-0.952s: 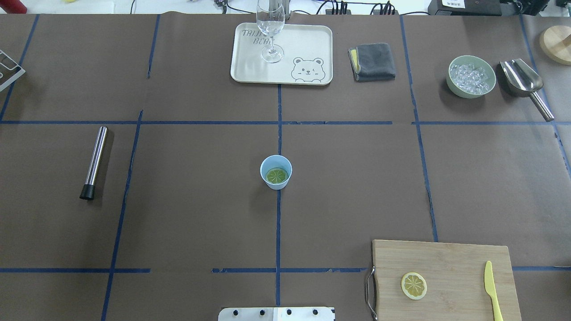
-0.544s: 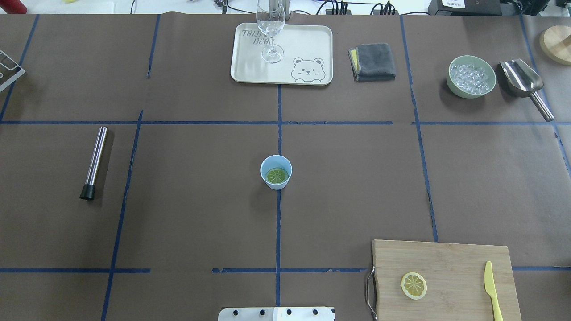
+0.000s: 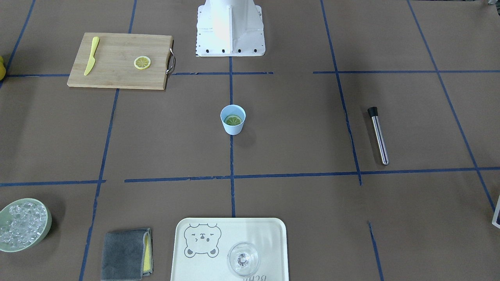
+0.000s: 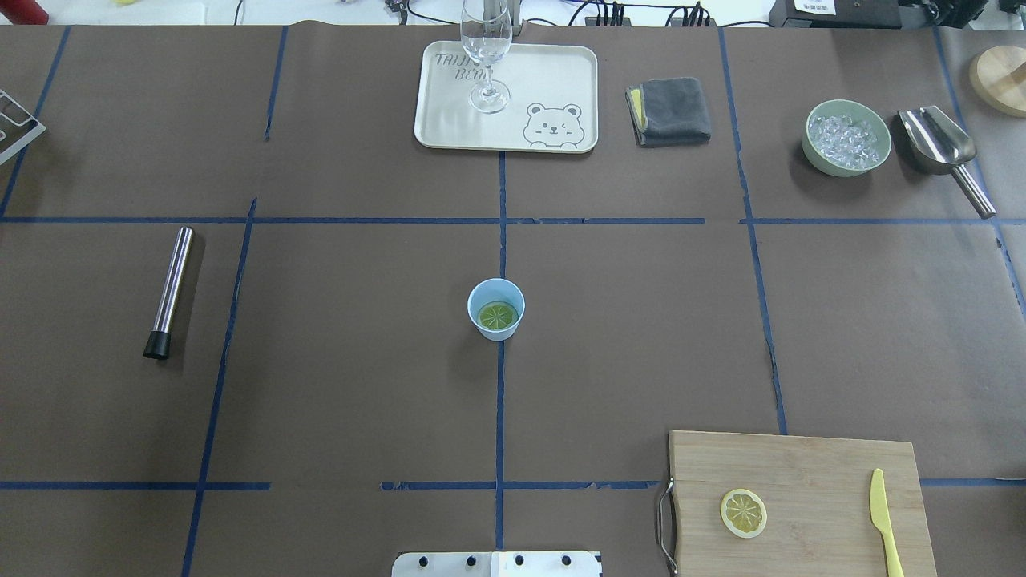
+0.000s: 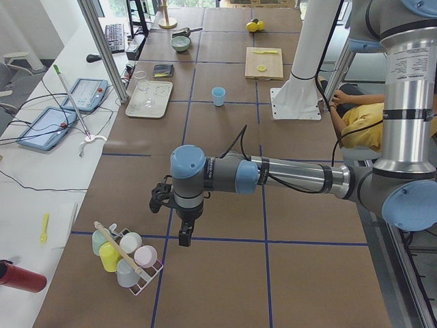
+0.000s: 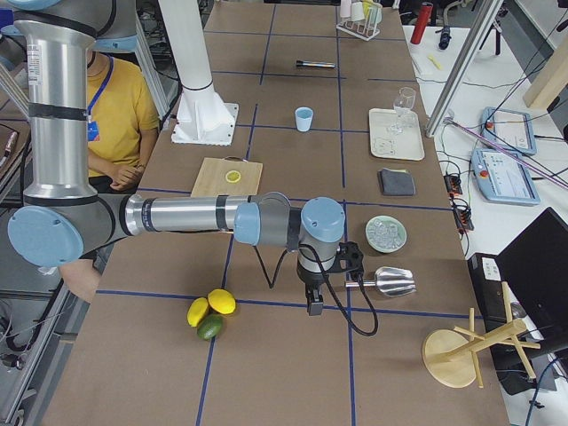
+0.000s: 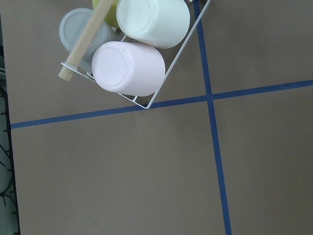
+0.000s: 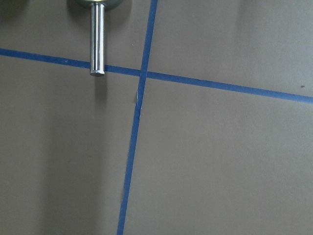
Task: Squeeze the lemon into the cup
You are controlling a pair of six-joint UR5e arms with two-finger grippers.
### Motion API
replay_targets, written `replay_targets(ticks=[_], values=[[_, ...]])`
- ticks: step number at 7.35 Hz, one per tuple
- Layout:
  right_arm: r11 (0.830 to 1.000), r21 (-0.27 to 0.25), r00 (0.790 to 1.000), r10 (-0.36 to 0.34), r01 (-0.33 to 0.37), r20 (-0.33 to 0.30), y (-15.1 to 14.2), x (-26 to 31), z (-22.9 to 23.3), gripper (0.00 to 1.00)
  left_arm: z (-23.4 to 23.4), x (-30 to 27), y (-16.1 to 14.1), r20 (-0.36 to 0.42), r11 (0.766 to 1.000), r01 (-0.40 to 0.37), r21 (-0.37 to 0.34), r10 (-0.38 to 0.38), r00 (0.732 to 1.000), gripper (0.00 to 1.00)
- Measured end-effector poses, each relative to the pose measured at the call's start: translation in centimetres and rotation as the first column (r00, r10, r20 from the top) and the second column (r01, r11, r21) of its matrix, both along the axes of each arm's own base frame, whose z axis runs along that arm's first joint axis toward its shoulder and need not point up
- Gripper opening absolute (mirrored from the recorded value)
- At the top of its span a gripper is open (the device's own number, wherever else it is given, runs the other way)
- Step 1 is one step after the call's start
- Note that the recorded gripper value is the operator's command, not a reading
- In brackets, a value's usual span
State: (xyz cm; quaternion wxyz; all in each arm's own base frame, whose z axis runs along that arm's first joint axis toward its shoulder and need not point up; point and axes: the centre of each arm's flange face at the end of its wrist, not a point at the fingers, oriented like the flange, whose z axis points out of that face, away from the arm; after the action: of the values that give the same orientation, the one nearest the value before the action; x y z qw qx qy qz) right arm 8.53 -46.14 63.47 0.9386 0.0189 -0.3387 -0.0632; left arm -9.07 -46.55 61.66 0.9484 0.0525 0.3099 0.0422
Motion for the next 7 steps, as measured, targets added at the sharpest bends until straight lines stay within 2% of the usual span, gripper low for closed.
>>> replay_targets(ticks=[7], values=[[1.0,-0.006,1.0,-0.002,0.002,0.0,0.26,-0.01,0.35,1.0,-0.16,0.14,0.27,-0.008,1.0,-0.005,0.006,0.005,1.0,1.0]])
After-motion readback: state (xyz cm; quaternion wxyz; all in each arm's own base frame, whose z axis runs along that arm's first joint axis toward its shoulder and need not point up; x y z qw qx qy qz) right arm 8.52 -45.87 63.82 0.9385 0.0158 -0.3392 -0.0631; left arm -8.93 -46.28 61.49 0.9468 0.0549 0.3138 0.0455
